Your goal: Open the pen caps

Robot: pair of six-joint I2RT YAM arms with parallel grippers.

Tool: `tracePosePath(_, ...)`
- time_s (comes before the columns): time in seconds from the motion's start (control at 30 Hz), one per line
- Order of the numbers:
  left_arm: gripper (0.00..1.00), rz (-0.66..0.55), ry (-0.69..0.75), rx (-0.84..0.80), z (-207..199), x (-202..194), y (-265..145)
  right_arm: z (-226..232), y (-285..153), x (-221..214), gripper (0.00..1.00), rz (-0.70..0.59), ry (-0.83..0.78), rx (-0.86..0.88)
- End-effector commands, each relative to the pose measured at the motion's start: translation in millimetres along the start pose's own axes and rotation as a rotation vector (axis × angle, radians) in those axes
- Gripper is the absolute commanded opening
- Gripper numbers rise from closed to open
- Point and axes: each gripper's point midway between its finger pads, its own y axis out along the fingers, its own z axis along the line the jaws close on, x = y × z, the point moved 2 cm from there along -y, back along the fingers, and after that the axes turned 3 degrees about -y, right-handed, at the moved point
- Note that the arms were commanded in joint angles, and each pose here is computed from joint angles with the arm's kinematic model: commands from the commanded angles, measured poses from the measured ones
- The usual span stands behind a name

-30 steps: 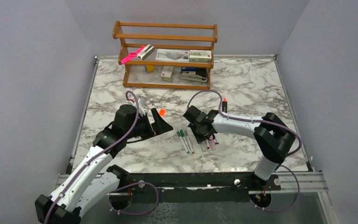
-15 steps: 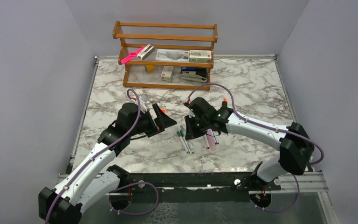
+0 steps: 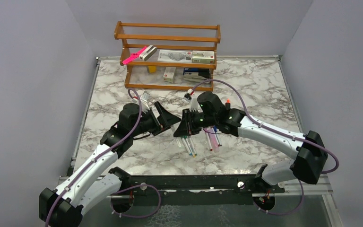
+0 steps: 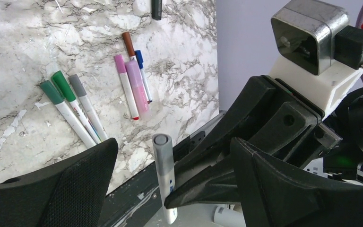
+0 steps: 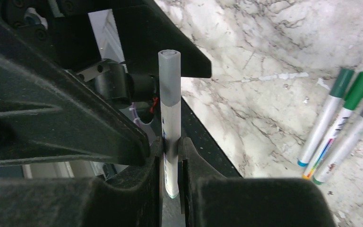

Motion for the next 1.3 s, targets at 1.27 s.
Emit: tracePosePath(1.27, 0.83, -0.038, -0.023, -0.048, -1.1, -9.8, -15.2, 21.5, -11.5, -12.7, 0.02, 0.012, 0.013, 0.142)
